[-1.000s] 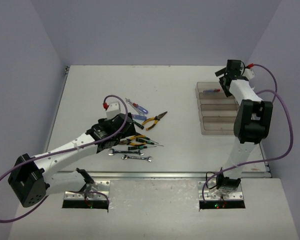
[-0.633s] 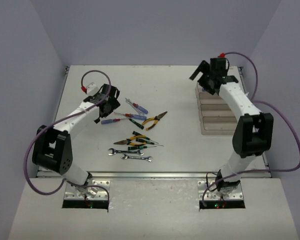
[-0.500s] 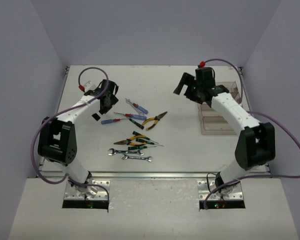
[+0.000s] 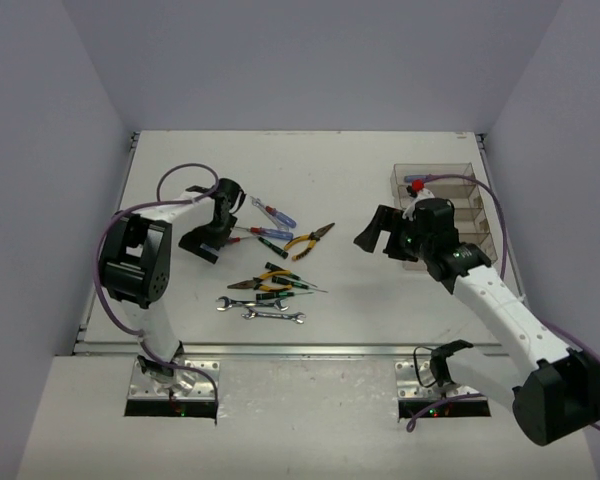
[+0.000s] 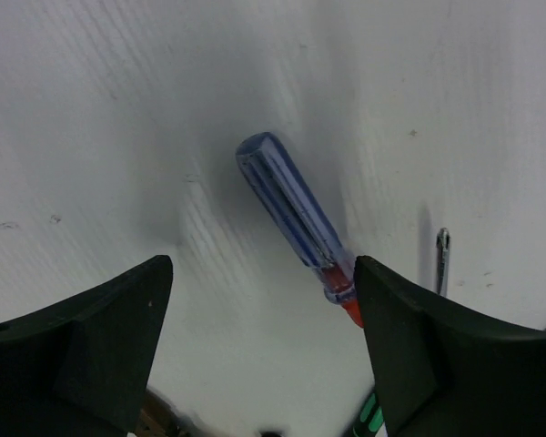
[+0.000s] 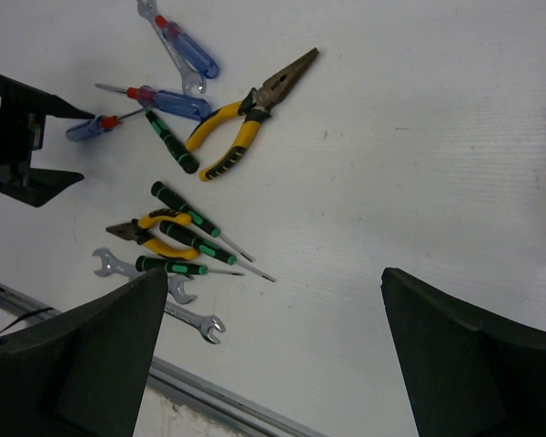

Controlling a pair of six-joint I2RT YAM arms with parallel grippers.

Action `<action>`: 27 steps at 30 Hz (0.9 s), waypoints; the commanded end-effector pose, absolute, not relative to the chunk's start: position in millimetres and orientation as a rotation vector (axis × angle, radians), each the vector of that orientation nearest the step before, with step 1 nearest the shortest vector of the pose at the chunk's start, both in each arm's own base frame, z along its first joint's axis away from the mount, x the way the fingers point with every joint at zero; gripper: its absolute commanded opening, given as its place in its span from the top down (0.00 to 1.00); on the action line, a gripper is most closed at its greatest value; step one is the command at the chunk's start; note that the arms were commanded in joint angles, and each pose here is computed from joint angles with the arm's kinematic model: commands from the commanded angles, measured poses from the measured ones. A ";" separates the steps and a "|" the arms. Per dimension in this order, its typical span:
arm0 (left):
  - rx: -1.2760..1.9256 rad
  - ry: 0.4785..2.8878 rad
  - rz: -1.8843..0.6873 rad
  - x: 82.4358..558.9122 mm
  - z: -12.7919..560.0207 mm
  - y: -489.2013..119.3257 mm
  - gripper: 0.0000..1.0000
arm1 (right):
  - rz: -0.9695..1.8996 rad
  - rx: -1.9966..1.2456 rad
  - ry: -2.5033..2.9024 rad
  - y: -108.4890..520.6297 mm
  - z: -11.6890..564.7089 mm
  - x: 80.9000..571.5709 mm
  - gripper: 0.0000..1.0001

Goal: Sort the tools into containers

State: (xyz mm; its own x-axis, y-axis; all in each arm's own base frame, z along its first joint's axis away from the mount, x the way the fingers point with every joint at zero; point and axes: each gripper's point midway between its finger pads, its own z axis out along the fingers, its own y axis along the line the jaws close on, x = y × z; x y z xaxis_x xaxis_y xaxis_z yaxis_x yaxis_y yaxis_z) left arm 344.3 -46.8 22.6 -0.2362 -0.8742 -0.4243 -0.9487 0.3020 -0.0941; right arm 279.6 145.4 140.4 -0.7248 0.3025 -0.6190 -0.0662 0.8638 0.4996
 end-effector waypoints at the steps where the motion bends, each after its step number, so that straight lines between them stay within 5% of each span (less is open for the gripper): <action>1: -1.723 2.087 0.255 348.4 17.4 -40.7 0.24 | 0.677 0.128 2.221 146.4 157.1 277.9 0.01; 13: -1.743 2.084 0.344 338.5 -0.1 -26.6 0.44 | 0.742 0.123 2.213 152.8 159.0 271.2 0.01; 22: -1.729 2.055 0.178 336.1 26.7 -29.9 0.95 | 0.784 0.077 2.228 159.9 155.8 267.5 0.01; 27: -1.483 2.021 -0.155 344.3 82.8 -50.7 1.00 | 0.991 -0.118 2.147 189.6 178.3 259.8 0.01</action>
